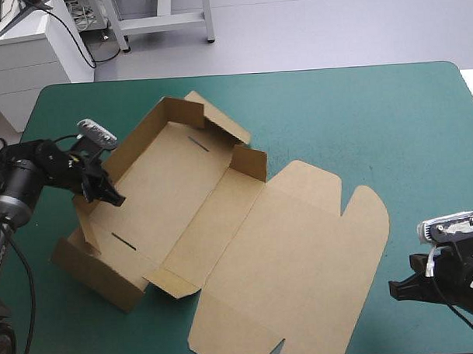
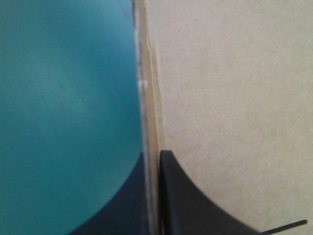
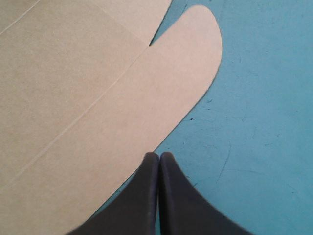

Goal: Fold the box

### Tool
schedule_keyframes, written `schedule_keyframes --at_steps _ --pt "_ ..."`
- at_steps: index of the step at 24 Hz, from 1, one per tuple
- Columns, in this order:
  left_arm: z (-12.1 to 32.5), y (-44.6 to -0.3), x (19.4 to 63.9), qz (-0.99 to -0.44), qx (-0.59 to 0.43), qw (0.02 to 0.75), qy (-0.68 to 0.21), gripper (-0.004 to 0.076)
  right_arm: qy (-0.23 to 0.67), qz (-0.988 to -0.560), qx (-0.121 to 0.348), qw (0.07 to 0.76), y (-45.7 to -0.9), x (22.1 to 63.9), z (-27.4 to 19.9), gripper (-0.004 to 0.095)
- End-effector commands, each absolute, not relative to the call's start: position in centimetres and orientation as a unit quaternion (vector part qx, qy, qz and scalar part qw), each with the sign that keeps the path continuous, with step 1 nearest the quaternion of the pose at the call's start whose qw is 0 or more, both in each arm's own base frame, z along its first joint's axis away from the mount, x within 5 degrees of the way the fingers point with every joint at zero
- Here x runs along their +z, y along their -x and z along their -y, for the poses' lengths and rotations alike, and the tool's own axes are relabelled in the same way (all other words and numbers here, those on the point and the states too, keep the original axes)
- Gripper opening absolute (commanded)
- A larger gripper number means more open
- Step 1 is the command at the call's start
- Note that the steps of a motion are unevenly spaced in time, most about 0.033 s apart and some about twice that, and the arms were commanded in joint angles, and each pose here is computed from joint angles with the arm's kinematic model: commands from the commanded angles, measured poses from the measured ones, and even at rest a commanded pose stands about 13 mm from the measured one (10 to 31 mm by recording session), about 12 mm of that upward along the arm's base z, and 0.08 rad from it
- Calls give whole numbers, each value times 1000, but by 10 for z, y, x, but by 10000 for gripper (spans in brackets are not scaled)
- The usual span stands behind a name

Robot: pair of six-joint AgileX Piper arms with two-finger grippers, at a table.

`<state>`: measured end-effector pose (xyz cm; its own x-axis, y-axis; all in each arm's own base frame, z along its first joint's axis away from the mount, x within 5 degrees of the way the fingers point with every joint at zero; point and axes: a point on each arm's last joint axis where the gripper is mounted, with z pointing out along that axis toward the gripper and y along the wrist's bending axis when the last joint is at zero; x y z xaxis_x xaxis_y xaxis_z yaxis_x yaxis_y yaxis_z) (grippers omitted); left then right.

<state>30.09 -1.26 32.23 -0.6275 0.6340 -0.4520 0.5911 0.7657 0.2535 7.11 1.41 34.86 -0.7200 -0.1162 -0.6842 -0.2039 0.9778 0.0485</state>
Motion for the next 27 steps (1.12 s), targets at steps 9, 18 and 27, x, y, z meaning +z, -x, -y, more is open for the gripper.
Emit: schedule_keyframes --at_steps 9,18,27 --pt "188 -312 383 -574 233 491 -612 -8 86 -912 101 388 -72 358 -21 -19" --pt "257 -273 392 -474 179 583 -635 -9 87 -912 108 387 -72 358 -22 -19" --pt "272 -261 366 -462 233 562 -645 -9 95 -911 105 388 -72 358 -22 -19"
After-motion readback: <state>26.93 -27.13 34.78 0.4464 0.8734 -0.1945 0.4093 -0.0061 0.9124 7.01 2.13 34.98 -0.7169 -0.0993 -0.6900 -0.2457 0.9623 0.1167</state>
